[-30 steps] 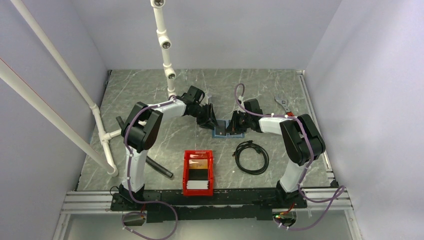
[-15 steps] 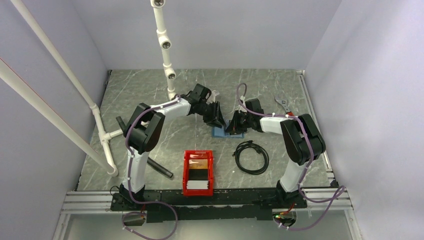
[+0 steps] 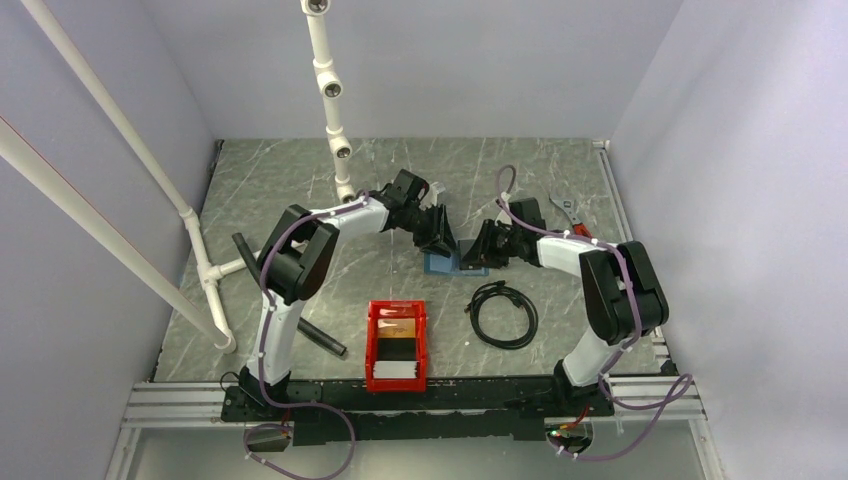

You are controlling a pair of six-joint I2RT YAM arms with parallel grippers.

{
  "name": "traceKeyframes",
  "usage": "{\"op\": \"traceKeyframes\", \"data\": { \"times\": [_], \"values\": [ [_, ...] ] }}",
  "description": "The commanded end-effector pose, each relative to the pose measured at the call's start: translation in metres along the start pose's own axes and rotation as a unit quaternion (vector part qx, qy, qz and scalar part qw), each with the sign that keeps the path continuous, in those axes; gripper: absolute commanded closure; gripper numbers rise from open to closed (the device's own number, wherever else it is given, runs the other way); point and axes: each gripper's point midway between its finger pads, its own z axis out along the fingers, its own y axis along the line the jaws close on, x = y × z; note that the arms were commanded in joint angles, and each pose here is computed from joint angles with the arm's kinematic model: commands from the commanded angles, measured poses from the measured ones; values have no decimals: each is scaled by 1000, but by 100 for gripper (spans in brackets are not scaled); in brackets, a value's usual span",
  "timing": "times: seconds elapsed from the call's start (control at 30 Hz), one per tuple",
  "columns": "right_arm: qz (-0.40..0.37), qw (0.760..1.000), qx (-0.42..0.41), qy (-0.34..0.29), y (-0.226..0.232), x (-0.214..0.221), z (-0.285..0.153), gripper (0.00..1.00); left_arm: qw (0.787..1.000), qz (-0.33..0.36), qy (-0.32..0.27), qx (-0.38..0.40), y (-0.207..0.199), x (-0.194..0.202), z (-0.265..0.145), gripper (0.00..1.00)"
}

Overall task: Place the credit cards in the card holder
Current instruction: Turn over the card slot in the card holder.

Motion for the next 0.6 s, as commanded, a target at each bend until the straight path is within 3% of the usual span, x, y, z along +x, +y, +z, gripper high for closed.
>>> {"op": "traceKeyframes", "data": {
  "times": [0.0, 0.2, 0.4, 0.57],
  "values": [
    [-4, 999, -49, -12, 13, -4, -13, 68, 1000, 15, -10, 21, -17, -9, -3, 60],
    [-29, 993, -115, -16, 33, 1, -19, 50, 1000, 20, -13, 15, -18, -10, -6, 58],
    [-49, 987, -150, -20, 50, 1, -22, 41, 1000, 20, -10, 16, -19, -11, -4, 57],
    [-75, 988, -129, -29, 56, -2, -20, 36, 1000, 19, -10, 12, -18, -11, -4, 57]
  ]
}}
